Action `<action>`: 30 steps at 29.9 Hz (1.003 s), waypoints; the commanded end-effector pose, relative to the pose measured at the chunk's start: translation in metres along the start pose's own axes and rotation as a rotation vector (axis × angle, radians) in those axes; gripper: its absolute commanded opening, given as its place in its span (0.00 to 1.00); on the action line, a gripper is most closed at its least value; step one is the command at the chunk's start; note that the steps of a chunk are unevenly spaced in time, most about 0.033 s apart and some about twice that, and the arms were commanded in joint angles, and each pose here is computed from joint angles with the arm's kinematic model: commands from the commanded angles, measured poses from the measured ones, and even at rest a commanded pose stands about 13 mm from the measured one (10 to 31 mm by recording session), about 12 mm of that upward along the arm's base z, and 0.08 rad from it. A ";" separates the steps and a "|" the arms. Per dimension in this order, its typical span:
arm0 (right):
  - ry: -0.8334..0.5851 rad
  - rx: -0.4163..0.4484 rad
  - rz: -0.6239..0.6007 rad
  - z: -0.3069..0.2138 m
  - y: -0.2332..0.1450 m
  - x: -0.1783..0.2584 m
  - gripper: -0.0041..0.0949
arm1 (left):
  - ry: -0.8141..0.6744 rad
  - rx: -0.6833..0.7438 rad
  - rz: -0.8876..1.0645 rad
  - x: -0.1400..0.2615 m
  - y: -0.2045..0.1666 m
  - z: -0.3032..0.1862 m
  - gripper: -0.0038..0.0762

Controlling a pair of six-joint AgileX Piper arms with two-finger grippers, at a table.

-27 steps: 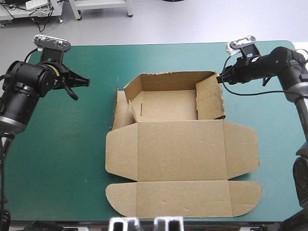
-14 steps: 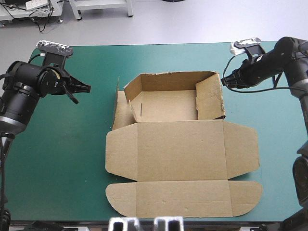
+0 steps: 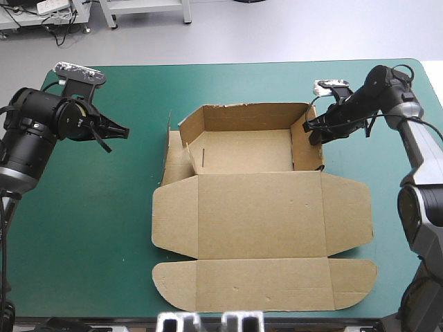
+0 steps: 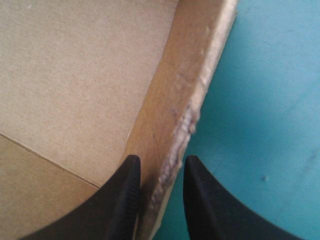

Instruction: Fold the box

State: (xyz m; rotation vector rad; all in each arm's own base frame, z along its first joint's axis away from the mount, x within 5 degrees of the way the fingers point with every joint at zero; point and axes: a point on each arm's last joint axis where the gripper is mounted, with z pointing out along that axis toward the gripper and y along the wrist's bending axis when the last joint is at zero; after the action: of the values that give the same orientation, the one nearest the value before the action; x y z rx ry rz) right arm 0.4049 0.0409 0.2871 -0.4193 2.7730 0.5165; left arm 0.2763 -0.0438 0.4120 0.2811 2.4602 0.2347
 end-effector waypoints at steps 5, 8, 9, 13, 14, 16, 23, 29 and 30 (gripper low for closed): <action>-0.024 -0.145 0.045 0.010 0.006 -0.009 0.31 | -0.097 -0.018 -0.008 -0.006 0.006 -0.020 0.04; -0.030 -0.165 0.025 0.011 0.007 -0.010 0.09 | -0.122 -0.051 0.025 -0.010 0.008 -0.016 0.04; -0.039 -0.174 0.019 0.009 0.009 -0.010 0.02 | -0.122 -0.064 0.022 -0.011 0.011 -0.013 0.04; -0.101 -0.210 0.013 -0.011 0.021 -0.012 0.03 | -0.155 -0.031 -0.090 -0.015 0.029 0.001 0.04; -0.121 -0.213 0.005 -0.019 0.025 -0.011 0.03 | -0.177 -0.008 -0.149 -0.016 0.037 0.004 0.04; -0.163 -0.211 -0.016 -0.037 0.034 -0.009 0.03 | -0.210 0.043 -0.270 -0.016 0.054 0.009 0.04; -0.351 -0.194 -0.123 -0.108 0.070 0.006 0.02 | -0.210 0.267 -0.537 0.004 0.118 0.035 0.04; -0.538 -0.326 -0.228 -0.163 0.110 0.024 0.02 | -0.340 0.418 -0.631 0.012 0.153 0.041 0.04; -0.579 -0.359 -0.241 -0.172 0.118 0.028 0.02 | -0.346 0.459 -0.639 0.013 0.156 0.043 0.04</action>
State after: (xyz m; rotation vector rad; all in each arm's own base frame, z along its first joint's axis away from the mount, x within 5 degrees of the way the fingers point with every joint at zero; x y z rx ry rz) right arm 0.3342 0.0635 0.4166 -0.5491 2.2854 0.7800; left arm 0.3201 0.1112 0.3811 -0.2976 2.2667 -0.4788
